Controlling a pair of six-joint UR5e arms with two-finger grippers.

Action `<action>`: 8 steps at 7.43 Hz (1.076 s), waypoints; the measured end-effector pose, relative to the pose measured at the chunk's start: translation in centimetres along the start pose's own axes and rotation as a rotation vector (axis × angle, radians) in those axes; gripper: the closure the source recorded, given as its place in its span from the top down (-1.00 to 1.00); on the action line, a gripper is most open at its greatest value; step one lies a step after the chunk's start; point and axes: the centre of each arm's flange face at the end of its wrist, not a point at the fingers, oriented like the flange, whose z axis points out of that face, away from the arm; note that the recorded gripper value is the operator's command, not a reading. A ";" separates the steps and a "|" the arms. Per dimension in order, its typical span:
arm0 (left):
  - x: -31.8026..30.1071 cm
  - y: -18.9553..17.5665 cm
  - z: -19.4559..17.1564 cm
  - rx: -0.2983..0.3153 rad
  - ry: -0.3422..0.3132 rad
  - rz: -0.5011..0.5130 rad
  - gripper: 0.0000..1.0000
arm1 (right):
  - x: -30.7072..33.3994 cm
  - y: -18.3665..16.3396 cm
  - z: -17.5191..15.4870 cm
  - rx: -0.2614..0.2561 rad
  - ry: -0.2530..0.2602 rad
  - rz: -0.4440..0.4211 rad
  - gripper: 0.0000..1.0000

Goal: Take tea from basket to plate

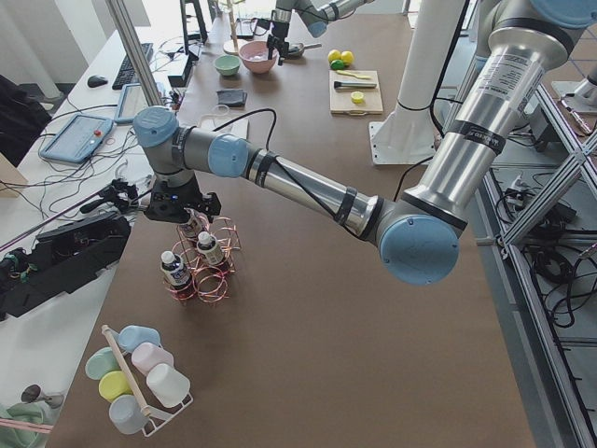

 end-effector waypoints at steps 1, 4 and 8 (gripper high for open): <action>0.1 0.8 0.5 -0.001 -0.007 0.009 0.95 | 0.0 0.6 0.1 0.010 -0.009 -0.014 0.99; 0.3 2.5 2.4 0.018 -0.027 0.017 -0.31 | 0.0 1.4 0.3 0.017 -0.020 -0.029 0.99; 0.7 2.5 2.5 0.075 -0.017 0.056 -1.00 | -0.2 1.5 0.5 0.015 -0.024 -0.033 0.99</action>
